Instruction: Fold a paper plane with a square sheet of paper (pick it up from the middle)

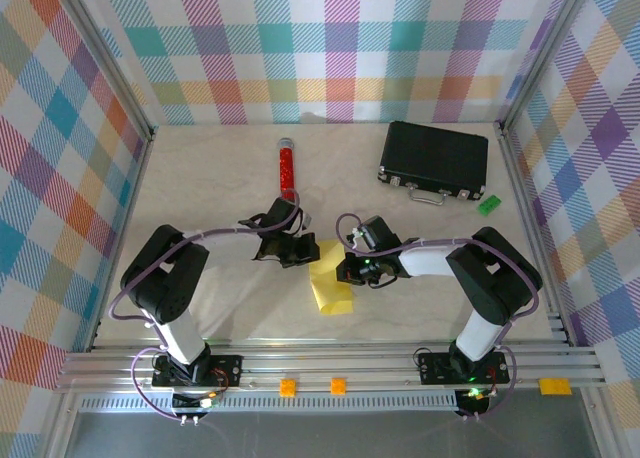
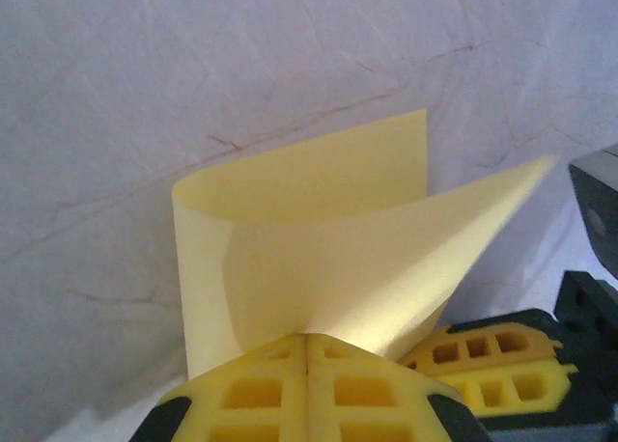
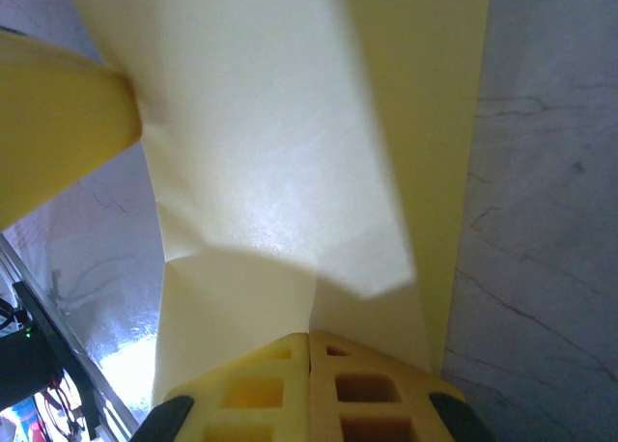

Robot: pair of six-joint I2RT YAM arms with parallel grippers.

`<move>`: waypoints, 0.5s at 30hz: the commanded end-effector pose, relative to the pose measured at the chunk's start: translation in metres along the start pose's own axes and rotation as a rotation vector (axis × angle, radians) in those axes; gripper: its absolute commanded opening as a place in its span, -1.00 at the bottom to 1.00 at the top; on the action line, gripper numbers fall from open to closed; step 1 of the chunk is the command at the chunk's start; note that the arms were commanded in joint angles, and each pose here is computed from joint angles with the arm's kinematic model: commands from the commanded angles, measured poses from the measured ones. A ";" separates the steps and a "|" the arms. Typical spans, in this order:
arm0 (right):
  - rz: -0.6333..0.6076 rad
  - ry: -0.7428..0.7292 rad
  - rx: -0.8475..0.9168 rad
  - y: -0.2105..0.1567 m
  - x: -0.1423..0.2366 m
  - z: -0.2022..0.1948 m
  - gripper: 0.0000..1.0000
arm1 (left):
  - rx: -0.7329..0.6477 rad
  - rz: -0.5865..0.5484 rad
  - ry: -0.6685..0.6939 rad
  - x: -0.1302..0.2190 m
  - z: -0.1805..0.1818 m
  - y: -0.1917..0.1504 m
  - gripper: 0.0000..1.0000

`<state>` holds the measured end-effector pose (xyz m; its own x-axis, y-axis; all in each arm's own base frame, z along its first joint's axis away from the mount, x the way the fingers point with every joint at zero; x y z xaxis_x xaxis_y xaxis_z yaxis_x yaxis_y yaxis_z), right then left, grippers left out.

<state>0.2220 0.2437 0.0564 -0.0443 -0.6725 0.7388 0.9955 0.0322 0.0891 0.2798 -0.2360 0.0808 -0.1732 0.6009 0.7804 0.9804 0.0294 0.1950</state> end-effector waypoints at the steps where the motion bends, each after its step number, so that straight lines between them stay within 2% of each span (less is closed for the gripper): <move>1: 0.088 -0.215 -0.115 -0.032 -0.004 -0.049 -1.00 | 0.029 0.021 0.010 -0.009 0.014 0.004 -1.00; 8: 0.094 -0.221 -0.119 -0.034 -0.004 -0.052 -1.00 | 0.120 0.018 0.096 -0.013 0.042 0.006 -1.00; 15: 0.098 -0.218 -0.117 -0.035 -0.005 -0.053 -1.00 | 0.156 -0.018 0.155 -0.006 0.044 0.027 -1.00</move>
<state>0.2214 0.2433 0.0558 -0.0494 -0.6768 0.7345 0.9951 0.0296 0.0942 0.2948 -0.2279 0.0671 -0.1348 0.5990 0.7893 0.9909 0.0803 0.1083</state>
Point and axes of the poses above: each hand's point on the last joint's axis, 136 mm out from that joint toward the fingers, its own x axis back along the fingers, its own z axis along the line the jaws close on, y = z × x, the point moved 6 cm from there along x, back along the fingers, and after that the axes turned 3 degrees about -x, right-handed, at the moved point
